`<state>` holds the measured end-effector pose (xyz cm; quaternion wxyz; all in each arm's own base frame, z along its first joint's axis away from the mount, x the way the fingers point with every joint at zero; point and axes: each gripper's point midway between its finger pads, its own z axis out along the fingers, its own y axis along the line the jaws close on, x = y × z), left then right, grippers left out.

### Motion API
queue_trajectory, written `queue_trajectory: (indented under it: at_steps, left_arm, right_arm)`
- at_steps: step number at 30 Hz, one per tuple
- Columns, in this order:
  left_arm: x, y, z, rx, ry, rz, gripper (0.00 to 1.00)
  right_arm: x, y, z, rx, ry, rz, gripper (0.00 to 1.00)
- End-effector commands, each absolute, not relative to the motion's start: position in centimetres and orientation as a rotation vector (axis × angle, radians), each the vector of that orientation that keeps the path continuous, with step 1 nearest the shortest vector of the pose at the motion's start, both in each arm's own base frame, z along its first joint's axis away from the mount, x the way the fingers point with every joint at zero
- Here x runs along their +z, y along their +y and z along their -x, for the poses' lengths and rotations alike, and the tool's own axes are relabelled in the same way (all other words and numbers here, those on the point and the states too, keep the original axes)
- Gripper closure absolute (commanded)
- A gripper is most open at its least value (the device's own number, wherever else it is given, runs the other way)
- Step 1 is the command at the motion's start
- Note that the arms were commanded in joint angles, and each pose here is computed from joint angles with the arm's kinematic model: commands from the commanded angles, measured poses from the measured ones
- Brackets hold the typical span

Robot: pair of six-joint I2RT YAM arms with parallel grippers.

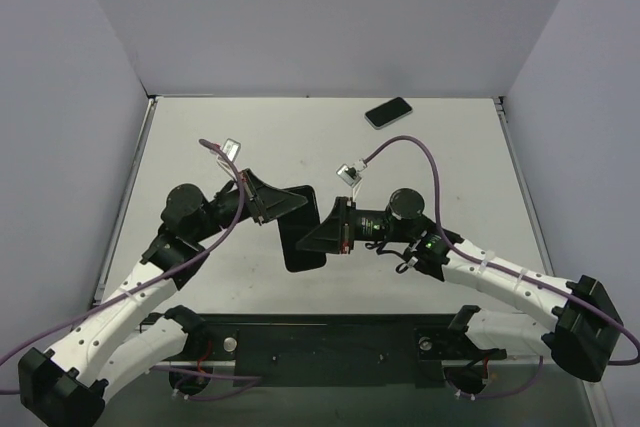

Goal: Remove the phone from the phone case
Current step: Adjust the phone, then remove the phone case from the phone.

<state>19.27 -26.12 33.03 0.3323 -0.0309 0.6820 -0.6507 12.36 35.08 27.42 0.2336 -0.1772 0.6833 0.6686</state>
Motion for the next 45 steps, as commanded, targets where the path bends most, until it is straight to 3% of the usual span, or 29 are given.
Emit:
queue_trajectory:
  at_steps: [1,2,5,7,10,18,25,37,40,45]
  left_arm:
    - [38.0,-26.7,-17.3,-1.811,1.654,-0.116,0.93]
    - [38.2,-26.5,-17.4,-1.8,1.652,-0.114,1.0]
    - [37.4,-25.6,-18.9,-1.73,1.721,0.011,1.0]
    - [37.5,-24.5,-20.2,-1.685,1.725,0.123,1.0]
    - [38.0,-23.3,-21.3,-1.7,1.698,0.235,1.0]
    - [39.0,-22.9,-23.1,-1.864,1.695,0.299,1.0]
    - [39.6,-22.6,-23.4,-1.946,1.674,0.317,1.0]
    - [41.4,-22.5,-23.2,-2.05,1.635,0.285,1.0]
    - [42.0,-22.5,-23.0,-2.088,1.617,0.274,1.0]
    - [42.6,-22.6,-22.6,-2.169,1.624,0.295,1.0]
  right_arm:
    - [32.1,35.1,-12.1,1.859,1.705,0.572,1.0]
    - [31.6,34.9,-13.2,1.812,1.754,0.514,0.96]
    - [29.4,33.9,-15.5,1.597,1.876,0.434,0.34]
    - [28.0,32.7,-16.2,1.478,1.981,0.347,0.31]
    - [29.0,32.4,-16.0,1.55,1.951,0.271,0.3]
    - [33.1,33.3,-13.2,1.801,1.784,0.408,0.36]
    - [36.0,34.0,-12.9,1.966,1.662,0.46,0.61]
    - [36.9,33.8,-13.0,2.036,1.614,0.566,0.81]
    - [36.6,34.3,-12.9,2.038,1.616,0.616,1.0]
    - [35.1,35.2,-11.7,1.924,1.551,0.823,1.0]
